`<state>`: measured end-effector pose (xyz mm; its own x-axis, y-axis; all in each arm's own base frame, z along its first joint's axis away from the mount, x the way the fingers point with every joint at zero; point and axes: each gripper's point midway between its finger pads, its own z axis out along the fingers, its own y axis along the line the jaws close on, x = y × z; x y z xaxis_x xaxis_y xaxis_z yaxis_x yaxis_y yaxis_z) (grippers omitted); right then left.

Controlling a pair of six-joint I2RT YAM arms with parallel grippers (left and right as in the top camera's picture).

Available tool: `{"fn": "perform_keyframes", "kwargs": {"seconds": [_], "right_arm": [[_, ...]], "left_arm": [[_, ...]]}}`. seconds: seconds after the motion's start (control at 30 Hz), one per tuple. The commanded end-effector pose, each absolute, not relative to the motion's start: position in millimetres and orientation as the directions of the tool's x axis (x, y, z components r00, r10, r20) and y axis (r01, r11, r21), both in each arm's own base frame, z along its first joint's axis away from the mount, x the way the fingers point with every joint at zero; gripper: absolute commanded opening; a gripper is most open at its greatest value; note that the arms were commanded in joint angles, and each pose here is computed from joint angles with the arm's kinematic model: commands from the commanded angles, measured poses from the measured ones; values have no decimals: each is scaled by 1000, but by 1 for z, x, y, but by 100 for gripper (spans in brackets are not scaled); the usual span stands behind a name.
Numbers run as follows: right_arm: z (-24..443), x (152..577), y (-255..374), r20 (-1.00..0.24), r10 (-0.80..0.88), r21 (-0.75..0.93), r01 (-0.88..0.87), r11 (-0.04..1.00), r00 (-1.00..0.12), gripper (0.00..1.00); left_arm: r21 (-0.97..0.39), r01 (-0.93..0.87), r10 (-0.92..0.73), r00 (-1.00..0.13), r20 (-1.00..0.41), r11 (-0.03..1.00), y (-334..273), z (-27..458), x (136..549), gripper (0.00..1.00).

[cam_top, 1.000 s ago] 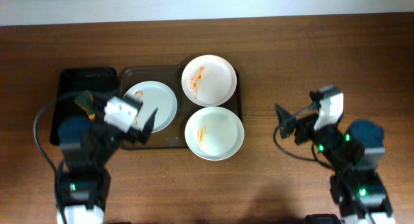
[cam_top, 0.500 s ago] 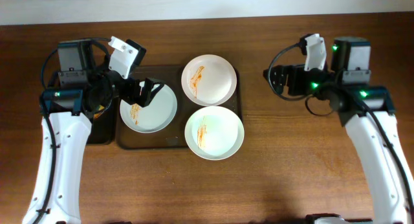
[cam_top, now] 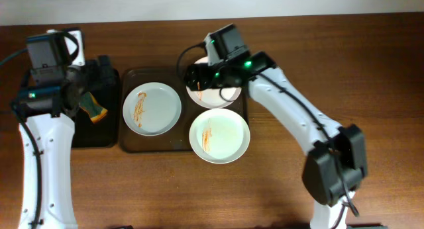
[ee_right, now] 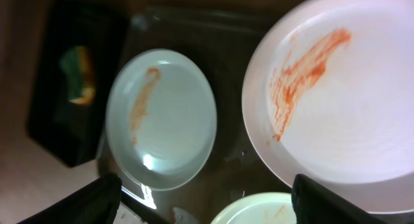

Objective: Clean dirty plates on tray and stack at the side
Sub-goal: 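Reach left gripper to sponge and right gripper to left plate rim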

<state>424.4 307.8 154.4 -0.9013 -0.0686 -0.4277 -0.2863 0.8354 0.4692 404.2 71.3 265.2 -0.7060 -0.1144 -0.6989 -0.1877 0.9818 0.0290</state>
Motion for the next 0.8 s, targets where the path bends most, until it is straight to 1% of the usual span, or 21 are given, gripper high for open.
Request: {"fn": "perform_keyframes", "kwargs": {"seconds": [0.0, 0.03, 0.1, 0.13, 0.17, 0.23, 0.43, 0.6, 0.73, 0.77], "right_arm": [[123, 423, 326, -398, -56, 423, -238, 874, -915, 79], [111, 421, 331, -393, -58, 399, -227, 889, -918, 75], [95, 419, 336, -384, -51, 368, -204, 907, -922, 72], [88, 417, 340, -375, -50, 367, -198, 909, -926, 68], [81, 415, 346, -363, -43, 373, -187, 909, -931, 61], [71, 413, 354, -358, -43, 375, -185, 908, -933, 56], [34, 412, 359, -330, -25, 338, -143, 930, -944, 48], [18, 411, 371, -322, -37, 361, -159, 919, -946, 44], [12, 408, 378, -327, -48, 363, -172, 916, -944, 37], [10, 407, 379, -324, -52, 361, -174, 916, -945, 37]], "left_arm": [[56, -304, -207, -761, -615, 951, 107, 228, 406, 99], [53, -312, -223, -777, -588, 948, 112, 216, 405, 99], [58, -319, -237, -802, -549, 946, 117, 199, 407, 99], [59, -318, -237, -807, -541, 946, 117, 193, 409, 99], [60, -317, -238, -812, -533, 946, 118, 186, 413, 99], [62, -316, -241, -822, -517, 947, 120, 176, 417, 99], [63, -315, -243, -830, -502, 947, 122, 158, 427, 99], [63, -315, -242, -830, -502, 947, 122, 158, 427, 99], [63, -315, -244, -833, -497, 947, 122, 155, 427, 99], [64, -314, -244, -836, -491, 947, 122, 153, 427, 99]]}}
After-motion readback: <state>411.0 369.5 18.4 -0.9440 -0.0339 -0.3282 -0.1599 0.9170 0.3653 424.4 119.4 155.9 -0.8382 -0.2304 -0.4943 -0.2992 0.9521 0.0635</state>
